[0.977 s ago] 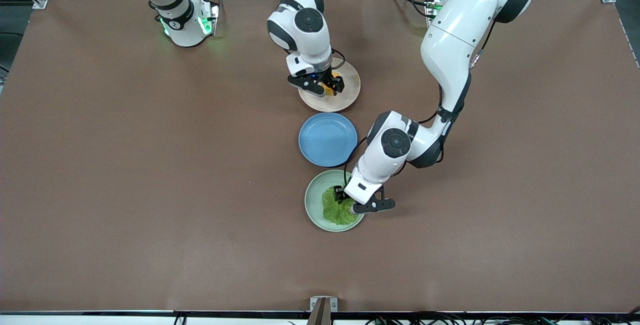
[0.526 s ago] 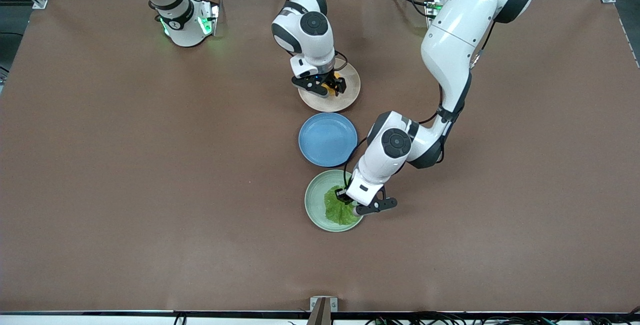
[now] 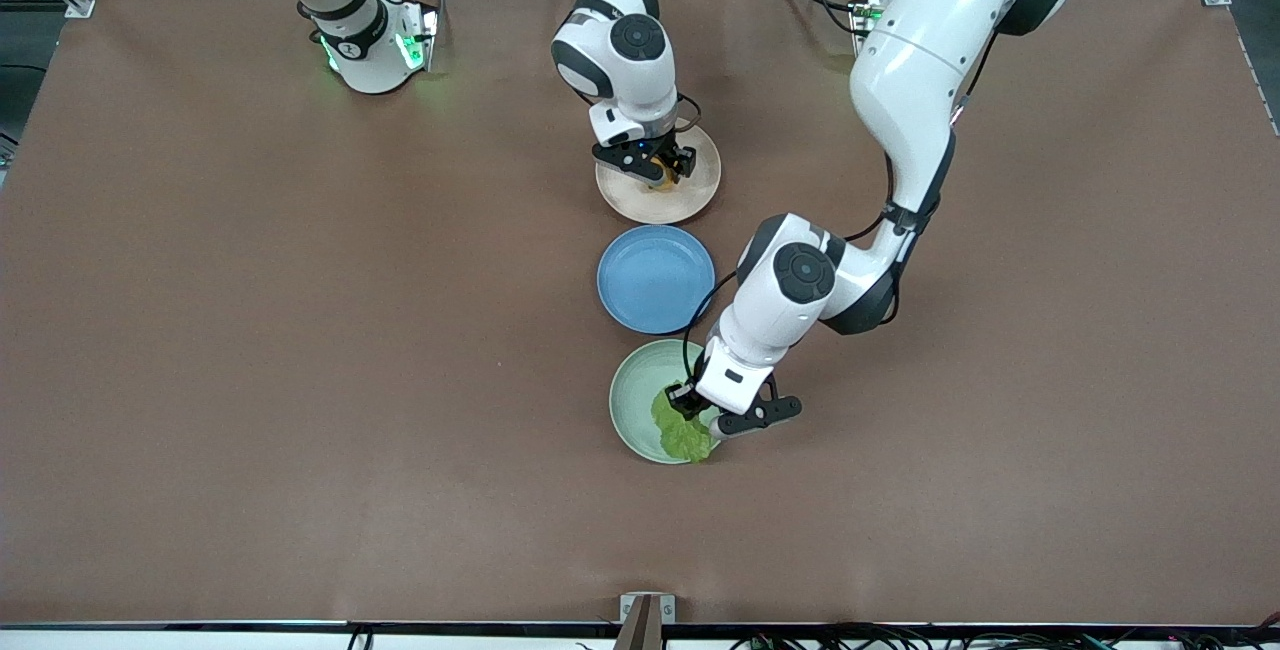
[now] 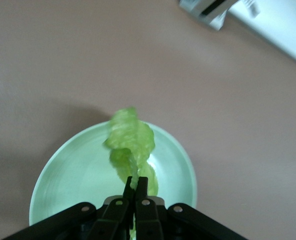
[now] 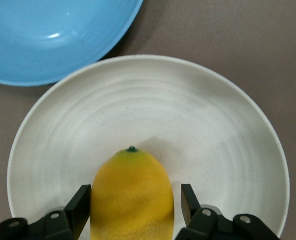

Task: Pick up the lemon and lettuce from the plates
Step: 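Lift the lettuce away with the left gripper while the right gripper carries the lemon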

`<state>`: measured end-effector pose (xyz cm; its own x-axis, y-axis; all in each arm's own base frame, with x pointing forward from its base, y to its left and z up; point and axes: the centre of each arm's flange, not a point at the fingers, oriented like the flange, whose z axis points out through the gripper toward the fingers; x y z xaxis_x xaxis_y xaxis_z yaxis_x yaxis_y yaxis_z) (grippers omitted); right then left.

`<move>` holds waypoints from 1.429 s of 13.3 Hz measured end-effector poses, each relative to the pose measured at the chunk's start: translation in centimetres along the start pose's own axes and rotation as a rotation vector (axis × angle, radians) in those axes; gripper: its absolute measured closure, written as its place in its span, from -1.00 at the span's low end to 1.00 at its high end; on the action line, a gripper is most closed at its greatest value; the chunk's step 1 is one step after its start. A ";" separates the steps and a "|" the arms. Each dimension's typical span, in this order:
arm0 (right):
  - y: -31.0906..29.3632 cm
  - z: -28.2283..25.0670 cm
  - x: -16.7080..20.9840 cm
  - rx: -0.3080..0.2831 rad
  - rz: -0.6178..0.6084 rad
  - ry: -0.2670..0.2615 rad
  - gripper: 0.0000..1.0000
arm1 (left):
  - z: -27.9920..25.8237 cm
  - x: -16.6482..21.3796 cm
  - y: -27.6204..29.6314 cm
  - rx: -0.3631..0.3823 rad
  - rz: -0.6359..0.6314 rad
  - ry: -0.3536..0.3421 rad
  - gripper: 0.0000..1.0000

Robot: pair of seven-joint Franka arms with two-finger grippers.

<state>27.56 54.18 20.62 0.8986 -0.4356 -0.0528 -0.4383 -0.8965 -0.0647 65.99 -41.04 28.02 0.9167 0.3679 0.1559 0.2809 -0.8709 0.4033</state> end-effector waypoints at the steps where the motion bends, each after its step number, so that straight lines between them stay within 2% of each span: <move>1: 0.0 0.0 -0.1 0.000 -0.001 0.000 -0.45 | -2.0 1.1 -0.1 0.013 -0.014 -0.006 0.95; 2: -0.1 -0.1 -0.1 0.001 0.001 0.000 -0.28 | -4.1 2.4 -0.9 0.045 -0.031 -0.025 0.95; 5: -0.4 -0.7 1.9 0.012 0.031 0.012 -0.28 | -9.2 5.1 -5.9 0.137 -0.043 -0.072 0.95; 7: -0.6 -3.3 5.9 -0.001 0.042 0.011 -0.28 | -10.7 5.0 -10.4 0.186 -0.025 -0.099 0.95; 9: 0.7 -8.1 12.3 -0.031 0.006 -0.006 -0.28 | -11.3 4.0 -14.6 0.228 -0.016 -0.127 0.95; 12: 6.3 -14.3 24.1 -0.027 -0.087 -0.022 -0.28 | -10.4 2.4 -20.8 0.246 0.028 -0.119 0.95; 14: 12.1 -15.0 31.4 -0.027 -0.161 -0.027 -0.28 | -9.4 1.1 -24.6 0.259 0.076 -0.125 0.95; 17: 21.9 -14.4 41.2 -0.021 -0.307 -0.021 -0.28 | -9.0 0.1 -29.5 0.284 0.174 -0.177 0.95; 19: 27.7 -14.0 45.8 -0.015 -0.371 -0.011 -0.28 | -9.2 -0.3 -31.7 0.292 0.230 -0.207 0.95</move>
<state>56.87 8.29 30.40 0.9961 -0.0795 -0.0395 -0.0820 -0.9944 -0.0669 54.17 -10.54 23.45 0.9943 0.1058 0.0161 0.1036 -0.9893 0.1024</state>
